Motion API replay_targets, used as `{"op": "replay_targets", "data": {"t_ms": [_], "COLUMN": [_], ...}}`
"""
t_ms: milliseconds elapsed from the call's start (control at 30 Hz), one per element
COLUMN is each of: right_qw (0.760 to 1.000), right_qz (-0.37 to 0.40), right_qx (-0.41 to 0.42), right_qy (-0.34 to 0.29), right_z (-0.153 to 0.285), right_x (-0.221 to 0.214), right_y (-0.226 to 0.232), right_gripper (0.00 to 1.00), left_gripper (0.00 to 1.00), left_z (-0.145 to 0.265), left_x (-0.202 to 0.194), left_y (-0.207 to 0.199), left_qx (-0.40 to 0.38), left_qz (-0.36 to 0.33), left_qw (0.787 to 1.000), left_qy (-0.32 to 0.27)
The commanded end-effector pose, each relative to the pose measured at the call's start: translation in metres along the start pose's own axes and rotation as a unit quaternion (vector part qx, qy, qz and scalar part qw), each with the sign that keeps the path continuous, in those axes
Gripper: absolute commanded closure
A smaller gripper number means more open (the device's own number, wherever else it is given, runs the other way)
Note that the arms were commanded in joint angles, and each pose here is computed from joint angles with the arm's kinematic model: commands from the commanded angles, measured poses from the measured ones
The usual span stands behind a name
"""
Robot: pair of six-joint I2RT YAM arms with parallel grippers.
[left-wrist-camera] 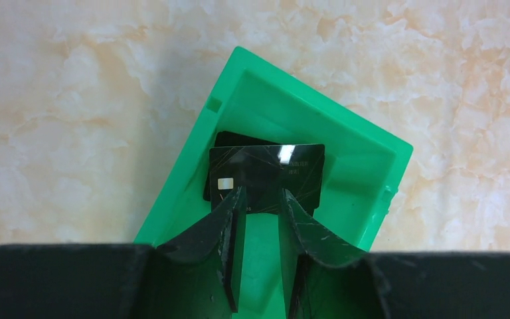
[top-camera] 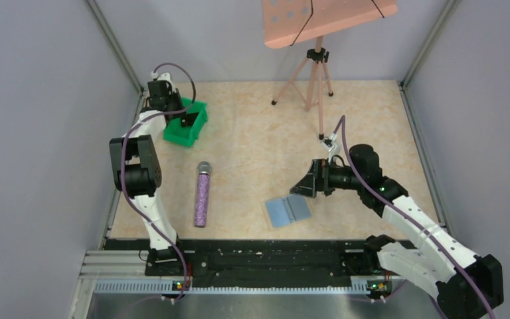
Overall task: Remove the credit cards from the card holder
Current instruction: Place the credit card in the storage box.
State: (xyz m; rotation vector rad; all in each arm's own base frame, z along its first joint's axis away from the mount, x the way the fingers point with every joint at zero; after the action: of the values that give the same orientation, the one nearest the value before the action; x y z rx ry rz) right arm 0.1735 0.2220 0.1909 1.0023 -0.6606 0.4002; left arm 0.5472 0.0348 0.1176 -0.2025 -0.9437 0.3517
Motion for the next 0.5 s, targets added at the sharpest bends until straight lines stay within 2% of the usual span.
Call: {"op": "replay_targets", "data": {"t_ms": [0, 267, 467], "right_qw": [1.000, 0.999, 0.994], "right_qz": [0.013, -0.017, -0.061], "right_qx": [-0.008, -0.043, -0.096], "right_qy": [-0.026, -0.019, -0.005], "right_z": [0.004, 0.002, 0.001], "right_x": [0.021, 0.015, 0.003], "right_y": [0.005, -0.008, -0.028], "right_gripper": [0.02, 0.03, 0.06], "left_gripper": [0.69, 0.61, 0.58], "left_z": [0.005, 0.038, 0.071], "left_x": [0.027, 0.053, 0.039], "left_y": [-0.008, -0.037, -0.069], "left_qx": [-0.010, -0.057, -0.105], "left_qz": [-0.004, 0.010, 0.050], "left_qw": [1.000, 0.998, 0.993], "left_qy": [-0.024, -0.027, 0.004]}}
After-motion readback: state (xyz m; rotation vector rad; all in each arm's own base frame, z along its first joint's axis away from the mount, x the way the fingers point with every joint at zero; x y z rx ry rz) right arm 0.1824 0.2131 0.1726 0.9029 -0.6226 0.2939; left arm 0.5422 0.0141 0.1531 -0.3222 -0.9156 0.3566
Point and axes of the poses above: each gripper's point midway between its finger pads, its own z axis back along the fingers, its own y axis along the line the jaws close on, x = y × z, the point moved 1 cm from there along z, back along the fingers, and after that the axes turned 8 degrees about z, right-handed, at the moved point
